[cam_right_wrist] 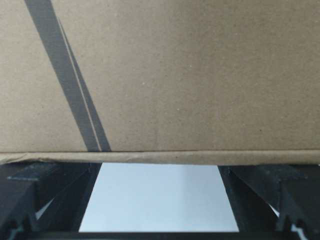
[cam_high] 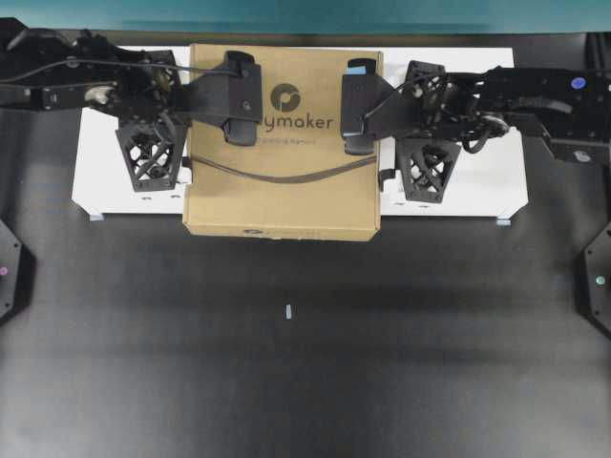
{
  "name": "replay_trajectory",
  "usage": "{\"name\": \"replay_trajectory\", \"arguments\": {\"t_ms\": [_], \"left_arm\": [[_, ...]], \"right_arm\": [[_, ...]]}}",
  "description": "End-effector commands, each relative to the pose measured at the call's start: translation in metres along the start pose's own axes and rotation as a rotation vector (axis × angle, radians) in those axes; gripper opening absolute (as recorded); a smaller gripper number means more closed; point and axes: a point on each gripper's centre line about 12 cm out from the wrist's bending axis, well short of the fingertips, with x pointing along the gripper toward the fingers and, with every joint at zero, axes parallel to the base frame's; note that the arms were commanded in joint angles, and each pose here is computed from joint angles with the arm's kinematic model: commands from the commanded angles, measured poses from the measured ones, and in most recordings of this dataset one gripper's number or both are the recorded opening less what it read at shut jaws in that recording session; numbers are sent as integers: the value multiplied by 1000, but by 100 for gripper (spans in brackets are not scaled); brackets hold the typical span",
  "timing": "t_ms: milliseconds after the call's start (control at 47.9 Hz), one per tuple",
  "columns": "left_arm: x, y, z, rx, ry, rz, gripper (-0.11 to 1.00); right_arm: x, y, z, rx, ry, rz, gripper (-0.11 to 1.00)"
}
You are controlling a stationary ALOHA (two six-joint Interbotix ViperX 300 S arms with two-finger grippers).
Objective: Place the cardboard box on the stand after clamping it between your arms.
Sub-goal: 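Lower the box onto the white stand and release both grippers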
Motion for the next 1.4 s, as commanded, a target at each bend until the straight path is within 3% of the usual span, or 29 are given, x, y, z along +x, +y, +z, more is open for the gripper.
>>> {"name": "replay_trajectory", "arguments": {"t_ms": [0,459,772,1085,1377], "left_arm": [[-22,8,40,17,-183,47,77],[-11,45,31,-70,-172,89,77],[1,45,24,-76,-144,83,77],[4,44,-6,-100,-97,79,77],[-6,48,-17,-108,-105,94,77]], "right_arm": [[-8,0,26,-51,-129,-31,83],[-9,-32,18,7,-113,-76,83],[-3,-36,12,-59,-70,-72,83],[-8,-50,-3,-17,-57,-96,83],[-12,-58,-17,25,-45,-111,83]]}}
